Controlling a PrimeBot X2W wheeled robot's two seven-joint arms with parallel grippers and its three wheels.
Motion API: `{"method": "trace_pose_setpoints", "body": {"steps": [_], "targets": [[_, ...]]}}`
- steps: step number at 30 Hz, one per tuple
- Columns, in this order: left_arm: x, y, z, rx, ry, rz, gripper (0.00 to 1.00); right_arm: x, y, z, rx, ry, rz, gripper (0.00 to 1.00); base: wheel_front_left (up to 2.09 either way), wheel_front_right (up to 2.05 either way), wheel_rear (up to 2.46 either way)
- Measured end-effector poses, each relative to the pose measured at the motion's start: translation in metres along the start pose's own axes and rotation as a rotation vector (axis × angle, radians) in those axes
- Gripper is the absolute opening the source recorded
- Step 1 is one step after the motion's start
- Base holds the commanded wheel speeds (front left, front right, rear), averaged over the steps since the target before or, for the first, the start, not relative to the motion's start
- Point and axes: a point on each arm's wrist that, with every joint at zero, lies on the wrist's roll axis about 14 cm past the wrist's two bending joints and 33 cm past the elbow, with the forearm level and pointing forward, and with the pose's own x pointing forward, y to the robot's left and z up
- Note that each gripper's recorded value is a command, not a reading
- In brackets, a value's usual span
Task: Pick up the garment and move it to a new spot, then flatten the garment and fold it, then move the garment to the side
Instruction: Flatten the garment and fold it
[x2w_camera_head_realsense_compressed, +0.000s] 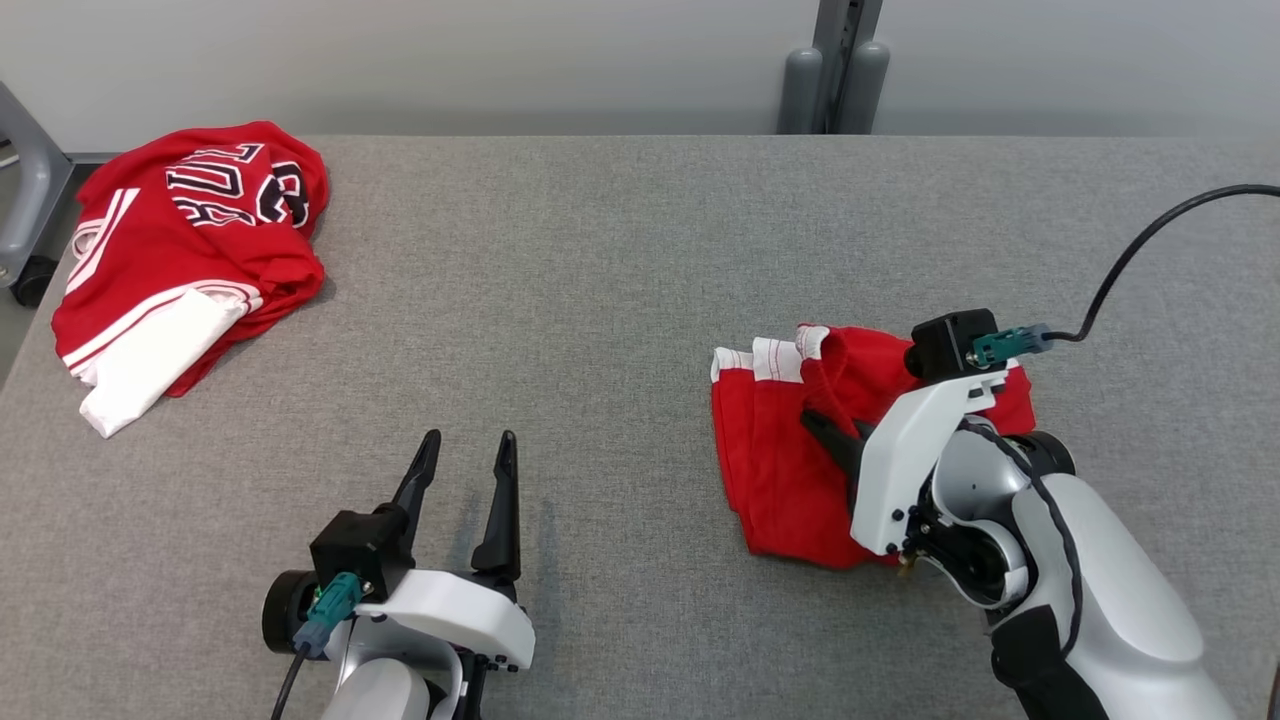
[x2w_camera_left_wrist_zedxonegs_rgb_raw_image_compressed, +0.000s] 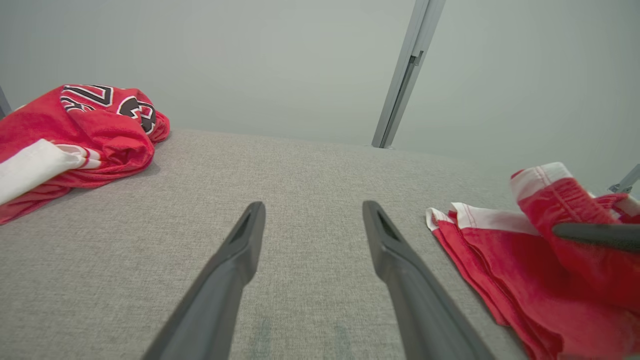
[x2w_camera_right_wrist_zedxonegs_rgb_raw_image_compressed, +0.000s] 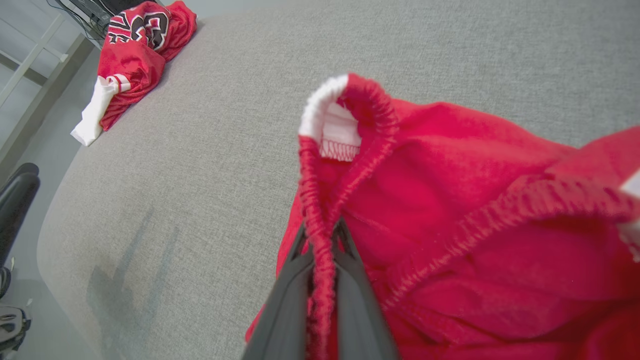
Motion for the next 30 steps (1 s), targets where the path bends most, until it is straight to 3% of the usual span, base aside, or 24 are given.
{"method": "trace_pose_setpoints", "body": {"steps": [1, 2, 3, 4, 16, 23, 30], "targets": [[0.000, 0.000, 0.000, -0.002, 0.001, -0.001, 1.00, 0.002, 0.001, -0.002, -0.005, 0.005, 0.001, 0.11, 0.00, 0.00, 0.00], [0.000, -0.001, 0.000, -0.003, 0.000, -0.001, 1.00, 0.003, 0.002, -0.004, -0.009, 0.013, 0.003, 0.31, 0.00, 0.00, 0.00], [0.000, -0.001, 0.000, -0.002, 0.001, 0.000, 1.00, 0.004, 0.004, -0.006, -0.009, 0.013, 0.009, 0.37, 0.00, 0.00, 0.00], [0.000, -0.001, 0.000, -0.002, 0.000, -0.001, 1.00, 0.005, 0.007, -0.006, -0.005, 0.011, 0.019, 0.99, 0.00, 0.00, 0.00], [0.004, -0.010, 0.002, 0.002, -0.006, -0.028, 1.00, -0.006, 0.016, 0.034, -0.019, -0.164, 0.044, 1.00, 0.00, 0.00, 0.00], [0.006, -0.020, 0.003, 0.007, -0.010, -0.055, 1.00, -0.034, -0.006, 0.068, -0.092, -0.362, -0.052, 1.00, 0.00, 0.00, 0.00], [0.007, -0.028, 0.002, 0.012, -0.007, -0.079, 1.00, -0.065, -0.040, 0.070, -0.122, -0.494, -0.184, 1.00, 0.00, 0.00, 0.00]]}}
